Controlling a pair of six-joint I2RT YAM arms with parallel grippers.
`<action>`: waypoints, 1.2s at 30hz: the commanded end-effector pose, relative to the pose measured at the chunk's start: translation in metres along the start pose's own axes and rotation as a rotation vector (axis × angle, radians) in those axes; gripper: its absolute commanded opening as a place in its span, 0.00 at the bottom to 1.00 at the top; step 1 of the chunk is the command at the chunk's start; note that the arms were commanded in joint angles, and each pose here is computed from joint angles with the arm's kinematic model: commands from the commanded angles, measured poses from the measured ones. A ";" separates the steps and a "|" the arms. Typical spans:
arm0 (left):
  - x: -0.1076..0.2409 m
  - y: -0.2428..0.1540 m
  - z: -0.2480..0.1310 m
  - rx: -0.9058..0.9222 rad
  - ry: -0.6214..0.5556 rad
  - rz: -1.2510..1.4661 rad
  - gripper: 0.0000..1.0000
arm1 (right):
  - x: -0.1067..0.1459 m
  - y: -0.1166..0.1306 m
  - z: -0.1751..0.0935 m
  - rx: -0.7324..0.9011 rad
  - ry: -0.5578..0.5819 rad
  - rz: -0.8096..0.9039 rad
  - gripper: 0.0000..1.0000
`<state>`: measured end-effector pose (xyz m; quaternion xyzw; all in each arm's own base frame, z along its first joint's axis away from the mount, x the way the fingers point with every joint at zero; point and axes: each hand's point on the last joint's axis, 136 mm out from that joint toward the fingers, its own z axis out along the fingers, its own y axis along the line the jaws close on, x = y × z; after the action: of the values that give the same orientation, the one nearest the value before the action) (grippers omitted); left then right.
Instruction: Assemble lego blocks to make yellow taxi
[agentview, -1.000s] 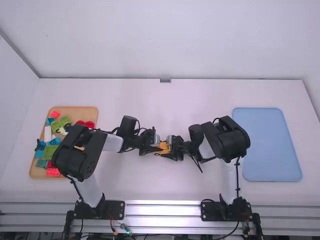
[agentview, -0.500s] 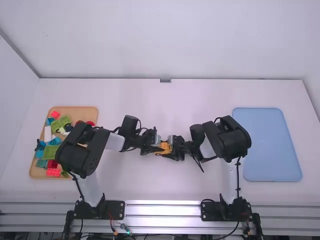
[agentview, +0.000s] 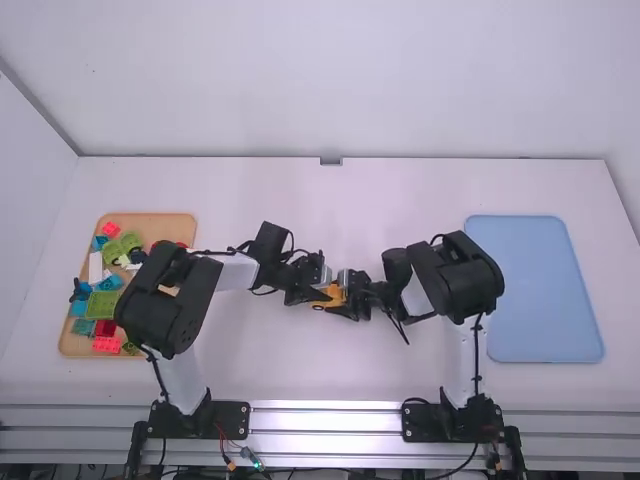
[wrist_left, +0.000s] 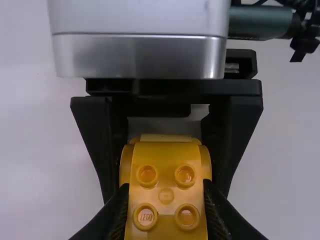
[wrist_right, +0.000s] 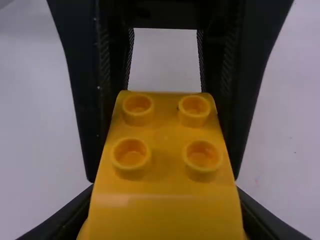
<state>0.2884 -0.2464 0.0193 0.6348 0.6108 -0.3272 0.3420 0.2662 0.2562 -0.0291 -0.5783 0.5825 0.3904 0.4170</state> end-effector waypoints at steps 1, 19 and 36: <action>0.029 -0.030 0.024 0.063 0.128 -0.005 0.02 | 0.000 0.006 0.008 -0.020 0.009 -0.024 0.51; 0.026 -0.025 0.024 -0.021 0.062 0.026 0.26 | 0.001 0.006 0.008 -0.020 0.010 -0.021 0.51; 0.013 -0.015 0.014 -0.037 0.053 0.027 0.42 | 0.001 0.006 0.008 -0.020 0.010 -0.014 0.51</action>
<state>0.2798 -0.2499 0.0063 0.6353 0.6164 -0.3049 0.3513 0.2609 0.2595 -0.0295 -0.5834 0.5771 0.3952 0.4128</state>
